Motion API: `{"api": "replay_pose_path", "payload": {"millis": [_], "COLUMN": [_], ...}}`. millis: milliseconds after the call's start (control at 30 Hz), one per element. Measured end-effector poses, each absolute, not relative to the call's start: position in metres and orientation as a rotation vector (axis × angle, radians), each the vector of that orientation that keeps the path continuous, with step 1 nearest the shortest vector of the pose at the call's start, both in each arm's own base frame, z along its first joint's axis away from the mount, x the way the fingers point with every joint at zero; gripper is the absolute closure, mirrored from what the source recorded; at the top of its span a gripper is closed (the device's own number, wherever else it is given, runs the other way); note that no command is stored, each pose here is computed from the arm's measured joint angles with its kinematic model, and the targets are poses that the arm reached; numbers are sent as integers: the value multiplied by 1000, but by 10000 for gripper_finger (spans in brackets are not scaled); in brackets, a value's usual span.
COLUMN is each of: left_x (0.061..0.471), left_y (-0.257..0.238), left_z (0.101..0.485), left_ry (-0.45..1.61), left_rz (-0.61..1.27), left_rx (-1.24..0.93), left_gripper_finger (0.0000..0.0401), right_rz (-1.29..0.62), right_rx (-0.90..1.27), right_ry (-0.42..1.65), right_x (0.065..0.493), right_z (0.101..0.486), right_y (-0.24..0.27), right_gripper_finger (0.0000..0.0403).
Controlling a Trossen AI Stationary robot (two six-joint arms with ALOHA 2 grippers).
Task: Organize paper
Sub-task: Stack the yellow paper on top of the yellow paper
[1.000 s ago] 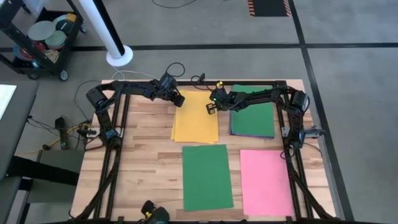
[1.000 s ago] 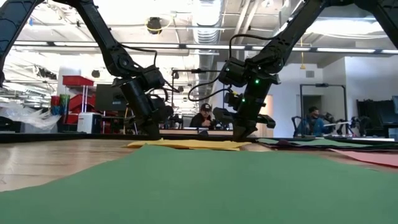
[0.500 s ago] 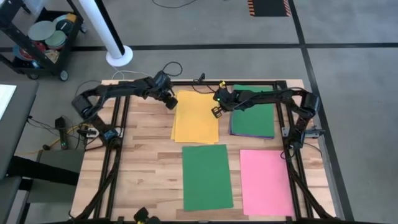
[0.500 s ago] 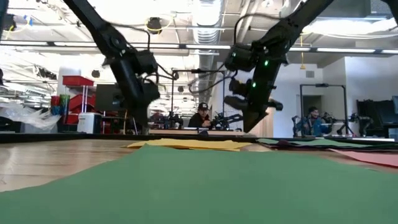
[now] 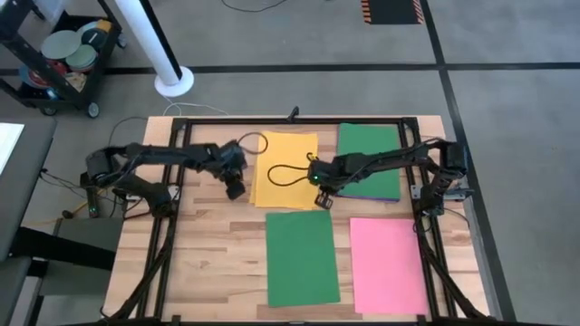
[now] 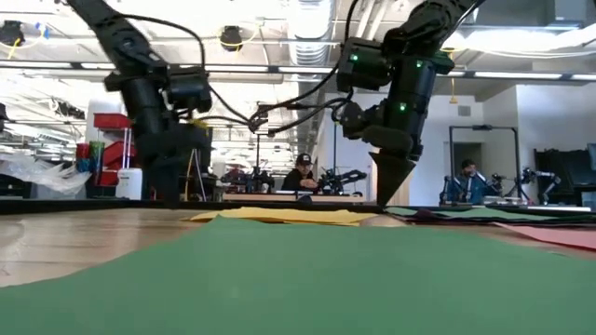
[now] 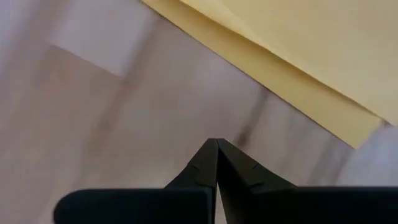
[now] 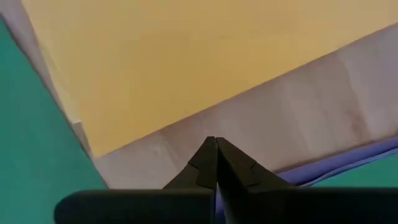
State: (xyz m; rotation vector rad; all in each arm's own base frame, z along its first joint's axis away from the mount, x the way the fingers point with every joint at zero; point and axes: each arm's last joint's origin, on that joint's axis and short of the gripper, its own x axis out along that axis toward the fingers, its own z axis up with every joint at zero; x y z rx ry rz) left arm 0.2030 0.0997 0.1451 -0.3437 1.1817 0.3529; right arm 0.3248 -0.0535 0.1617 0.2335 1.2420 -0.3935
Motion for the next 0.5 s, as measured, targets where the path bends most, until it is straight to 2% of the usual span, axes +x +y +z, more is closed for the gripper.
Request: {"api": "replay_pose_path", "payload": {"millis": [200, 500], "left_x": [199, 200], "left_y": [83, 77], "left_z": [125, 123], "left_ry": [1143, 1151], "left_rz": [362, 383], "left_rx": [-364, -315], "left_gripper_finger": [401, 401], "right_rz": [-338, -295], "right_rx": [261, 232], "right_ry": [1266, 1330], "right_x": [324, 325], "right_z": [161, 148], "right_y": [-48, -46], "right_gripper_finger": [403, 403]}}
